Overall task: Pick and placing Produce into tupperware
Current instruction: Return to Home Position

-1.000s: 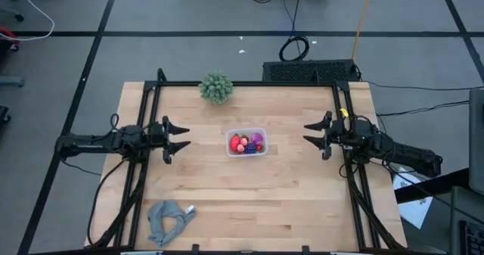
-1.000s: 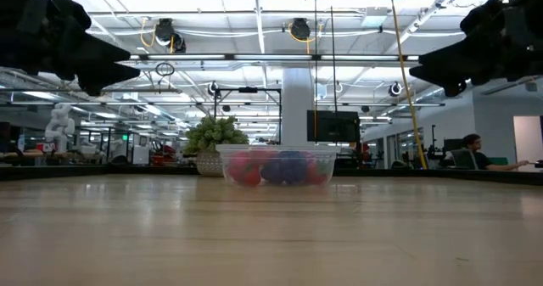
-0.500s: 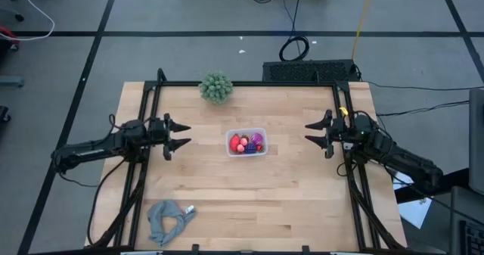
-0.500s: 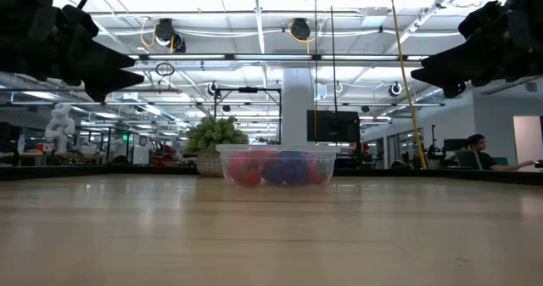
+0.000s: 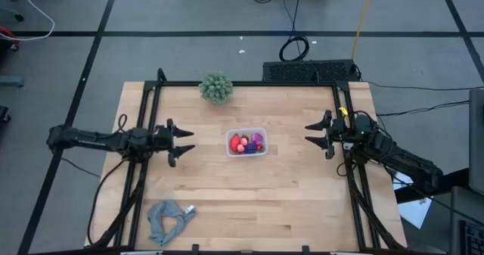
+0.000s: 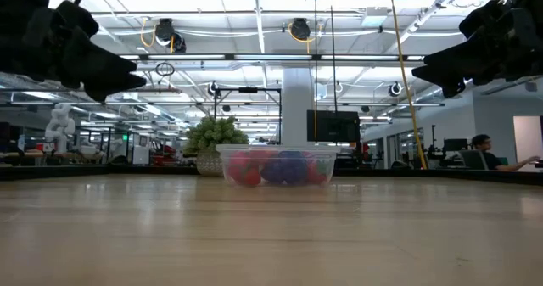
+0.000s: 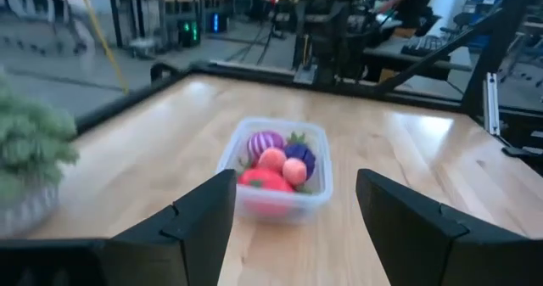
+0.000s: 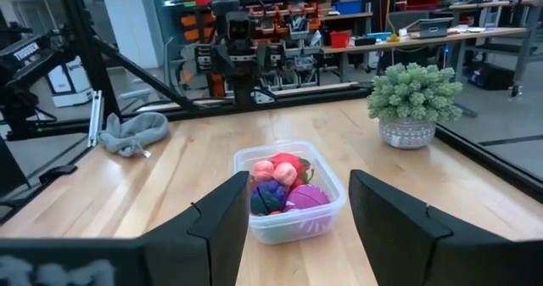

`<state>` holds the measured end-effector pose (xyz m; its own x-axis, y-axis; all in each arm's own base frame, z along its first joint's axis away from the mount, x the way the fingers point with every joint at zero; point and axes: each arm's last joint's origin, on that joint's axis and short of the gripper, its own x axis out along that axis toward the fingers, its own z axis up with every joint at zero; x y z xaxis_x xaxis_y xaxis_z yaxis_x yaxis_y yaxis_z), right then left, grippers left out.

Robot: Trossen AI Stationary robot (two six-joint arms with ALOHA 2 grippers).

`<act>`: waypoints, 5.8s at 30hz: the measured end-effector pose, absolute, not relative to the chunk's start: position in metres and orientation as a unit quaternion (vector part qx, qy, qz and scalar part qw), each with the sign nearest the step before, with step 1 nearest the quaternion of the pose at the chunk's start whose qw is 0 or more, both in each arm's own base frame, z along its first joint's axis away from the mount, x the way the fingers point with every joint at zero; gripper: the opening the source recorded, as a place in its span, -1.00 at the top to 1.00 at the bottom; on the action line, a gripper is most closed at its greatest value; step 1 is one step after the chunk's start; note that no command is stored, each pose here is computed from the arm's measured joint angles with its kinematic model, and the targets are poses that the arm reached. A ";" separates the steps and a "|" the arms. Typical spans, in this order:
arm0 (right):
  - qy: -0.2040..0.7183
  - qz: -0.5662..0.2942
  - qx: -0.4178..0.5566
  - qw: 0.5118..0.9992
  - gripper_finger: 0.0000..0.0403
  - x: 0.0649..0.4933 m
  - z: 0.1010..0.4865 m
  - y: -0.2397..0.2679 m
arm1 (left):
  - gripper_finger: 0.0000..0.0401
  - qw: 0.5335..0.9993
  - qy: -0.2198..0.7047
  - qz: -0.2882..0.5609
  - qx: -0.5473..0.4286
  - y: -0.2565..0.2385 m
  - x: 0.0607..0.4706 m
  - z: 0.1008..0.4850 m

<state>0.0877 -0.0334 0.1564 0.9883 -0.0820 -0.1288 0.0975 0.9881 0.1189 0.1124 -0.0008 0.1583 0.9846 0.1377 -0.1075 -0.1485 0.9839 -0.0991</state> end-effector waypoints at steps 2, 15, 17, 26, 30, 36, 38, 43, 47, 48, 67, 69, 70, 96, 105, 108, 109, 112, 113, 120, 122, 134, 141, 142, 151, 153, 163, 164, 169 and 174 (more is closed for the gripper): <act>0.062 -0.045 0.060 0.995 0.05 0.088 0.157 -0.033 | -0.25 0.995 0.044 0.078 -0.046 -0.002 0.114 0.159; 0.061 -0.044 0.057 0.996 0.05 0.088 0.157 -0.033 | -0.25 0.993 -0.015 0.096 -0.073 0.009 0.115 0.170; 0.062 -0.044 0.053 0.996 0.05 0.088 0.157 -0.033 | -0.25 0.992 -0.018 0.090 -0.080 0.010 0.115 0.171; 0.062 -0.043 0.039 0.996 0.05 0.088 0.157 -0.033 | -0.25 0.993 -0.093 0.049 -0.053 0.005 0.114 0.187; 0.062 -0.043 0.037 0.996 0.05 0.088 0.157 -0.033 | -0.25 0.993 -0.104 0.051 -0.034 0.001 0.113 0.189; 0.063 -0.042 0.037 0.996 0.05 0.088 0.156 -0.033 | -0.25 0.988 -0.147 0.050 -0.005 -0.004 0.105 0.197; 0.064 -0.043 0.038 0.996 0.05 0.088 0.156 -0.033 | -0.25 0.989 -0.139 0.057 -0.007 -0.004 0.103 0.196; 0.064 -0.033 0.038 0.997 0.05 0.088 0.156 -0.033 | -0.25 0.988 -0.141 0.059 0.001 -0.006 0.095 0.195; 0.062 -0.017 0.035 0.997 0.05 0.088 0.156 -0.032 | -0.25 0.993 -0.095 0.069 -0.004 -0.006 0.094 0.185; 0.062 -0.016 0.035 0.997 0.05 0.088 0.156 -0.032 | -0.25 0.994 -0.080 0.072 -0.006 -0.006 0.095 0.182; -0.015 -0.004 0.014 1.000 0.05 0.091 0.171 -0.031 | -0.25 0.997 0.016 0.075 -0.028 -0.007 0.102 0.165; -0.008 0.004 0.024 1.000 0.05 0.093 0.169 -0.030 | -0.25 0.997 0.019 0.076 -0.025 -0.007 0.103 0.164; -0.005 0.010 0.026 1.000 0.05 0.094 0.169 -0.029 | -0.25 0.997 0.021 0.076 -0.025 -0.008 0.103 0.164; -0.046 0.108 -0.009 0.993 0.05 0.100 0.178 -0.015 | -0.25 0.996 0.021 0.078 -0.025 -0.007 0.103 0.164; -0.035 0.113 0.108 0.987 0.05 0.100 0.179 -0.015 | -0.25 0.996 0.021 0.078 -0.025 -0.007 0.103 0.164; -0.034 0.113 0.117 0.986 0.05 0.100 0.179 -0.015 | -0.25 0.996 0.021 0.078 -0.024 -0.007 0.103 0.164; -0.034 0.113 0.116 0.986 0.05 0.100 0.179 -0.015 | -0.25 0.996 0.021 0.078 -0.024 -0.007 0.103 0.164; -0.034 0.113 0.116 0.986 0.05 0.100 0.179 -0.015 | -0.25 0.996 0.021 0.078 -0.024 -0.007 0.103 0.164; -0.034 0.113 0.116 0.986 0.05 0.100 0.179 -0.015 | -0.25 0.996 0.021 0.078 -0.024 -0.007 0.103 0.164; -0.034 0.112 0.116 0.986 0.05 0.100 0.179 -0.015 | -0.25 0.996 0.021 0.078 -0.024 -0.007 0.103 0.163; -0.034 0.112 0.116 0.986 0.05 0.100 0.179 -0.015 | -0.25 0.996 0.021 0.078 -0.024 -0.007 0.103 0.163; -0.034 0.112 0.116 0.986 0.05 0.100 0.179 -0.015 | -0.25 0.996 0.021 0.078 -0.024 -0.007 0.103 0.163; -0.034 0.112 0.117 0.986 0.05 0.100 0.179 -0.015 | -0.25 0.996 0.021 0.078 -0.024 -0.007 0.103 0.163; -0.034 0.112 0.117 0.986 0.05 0.100 0.179 -0.015 | -0.25 0.996 0.022 0.078 -0.024 -0.007 0.103 0.163; -0.034 0.112 0.117 0.986 0.05 0.100 0.179 -0.015 | -0.25 0.996 0.022 0.078 -0.024 -0.007 0.103 0.163; -0.034 0.112 0.117 0.986 0.05 0.100 0.179 -0.015 | -0.25 0.996 0.022 0.078 -0.024 -0.007 0.103 0.163; -0.034 0.112 0.116 0.986 0.05 0.100 0.179 -0.015 | -0.25 0.996 0.022 0.078 -0.024 -0.007 0.103 0.163; -0.034 0.112 0.117 0.986 0.05 0.100 0.179 -0.015 | -0.25 0.996 0.022 0.078 -0.024 -0.007 0.103 0.163; -0.034 0.112 0.117 0.986 0.05 0.100 0.179 -0.015 | -0.25 0.996 0.022 0.078 -0.024 -0.007 0.103 0.163; -0.034 0.112 0.116 0.986 0.05 0.100 0.179 -0.015 | -0.25 0.996 0.022 0.078 -0.024 -0.007 0.103 0.163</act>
<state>0.1000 -0.0150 0.1787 0.9727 0.2128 0.0928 -0.2286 0.9478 0.2221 0.1031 -0.0074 0.1634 0.9868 0.1551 -0.0470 -0.1572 0.9865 -0.0451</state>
